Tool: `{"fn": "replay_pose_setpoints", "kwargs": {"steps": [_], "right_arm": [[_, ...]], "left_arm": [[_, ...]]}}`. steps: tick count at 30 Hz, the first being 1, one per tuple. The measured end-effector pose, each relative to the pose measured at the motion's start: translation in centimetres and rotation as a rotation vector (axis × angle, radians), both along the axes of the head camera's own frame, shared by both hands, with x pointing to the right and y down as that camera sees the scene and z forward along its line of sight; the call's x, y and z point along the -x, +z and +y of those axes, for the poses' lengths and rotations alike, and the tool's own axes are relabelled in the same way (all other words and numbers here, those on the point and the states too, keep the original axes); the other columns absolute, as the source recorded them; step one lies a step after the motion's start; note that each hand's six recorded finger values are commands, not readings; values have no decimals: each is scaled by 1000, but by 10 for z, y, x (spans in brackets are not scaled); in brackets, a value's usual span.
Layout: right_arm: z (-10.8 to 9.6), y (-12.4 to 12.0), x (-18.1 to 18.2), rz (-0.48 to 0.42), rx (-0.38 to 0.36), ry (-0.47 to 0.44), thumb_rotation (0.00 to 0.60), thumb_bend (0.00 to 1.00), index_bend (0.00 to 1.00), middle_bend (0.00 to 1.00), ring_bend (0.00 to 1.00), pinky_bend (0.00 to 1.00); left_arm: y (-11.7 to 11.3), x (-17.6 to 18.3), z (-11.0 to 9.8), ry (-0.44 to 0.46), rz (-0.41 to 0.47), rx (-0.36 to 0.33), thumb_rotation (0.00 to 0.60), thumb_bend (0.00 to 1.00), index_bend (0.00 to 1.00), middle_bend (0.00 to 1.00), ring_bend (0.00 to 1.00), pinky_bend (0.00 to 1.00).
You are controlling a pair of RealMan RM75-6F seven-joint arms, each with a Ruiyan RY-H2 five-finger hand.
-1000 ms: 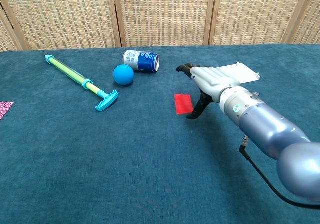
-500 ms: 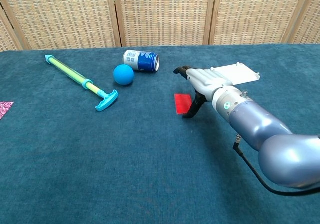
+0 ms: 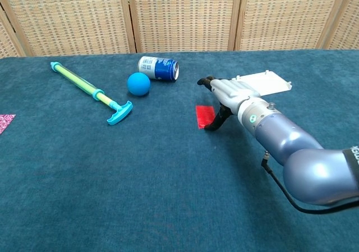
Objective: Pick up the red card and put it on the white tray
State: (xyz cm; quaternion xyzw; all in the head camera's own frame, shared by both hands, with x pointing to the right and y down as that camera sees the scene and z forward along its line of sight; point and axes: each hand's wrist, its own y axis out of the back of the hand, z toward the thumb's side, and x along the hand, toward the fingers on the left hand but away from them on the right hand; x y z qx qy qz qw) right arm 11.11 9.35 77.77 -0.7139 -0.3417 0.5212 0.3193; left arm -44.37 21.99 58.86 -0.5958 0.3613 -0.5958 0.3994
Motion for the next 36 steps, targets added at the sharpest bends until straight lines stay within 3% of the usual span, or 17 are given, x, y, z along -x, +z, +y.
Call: {"fn": "replay_pose_setpoints", "kwargs": {"steps": [4, 7, 21, 24, 29, 36], "right_arm": [[-3, 2, -2, 7, -6, 2, 600, 627, 94, 0, 0, 0], [-4, 1, -1, 0, -19, -3, 600, 705, 104, 0, 0, 0], [-10, -41, 4, -88, -168, -11, 600, 721, 124, 0, 0, 0], [-7, -46, 1, -96, -174, -9, 600, 663, 123, 0, 0, 0], [0, -50, -2, -91, -162, -23, 600, 438, 120, 0, 0, 0], [11, -47, -7, -74, -111, -27, 600, 295, 145, 0, 0, 0]], "left_arm": [[0, 0, 0, 1, 0, 1, 600, 82, 0, 0, 0, 87], [0, -1, 1, 4, 0, 3, 600, 82, 0, 0, 0, 87], [-4, -6, 3, 19, 15, -5, 600, 82, 0, 0, 0, 88], [-5, -7, 3, 22, 18, -7, 600, 82, 0, 0, 0, 88], [-6, -8, 3, 23, 20, -7, 600, 83, 0, 0, 0, 88], [-7, -9, 4, 25, 26, -8, 600, 83, 0, 0, 0, 88]]}}
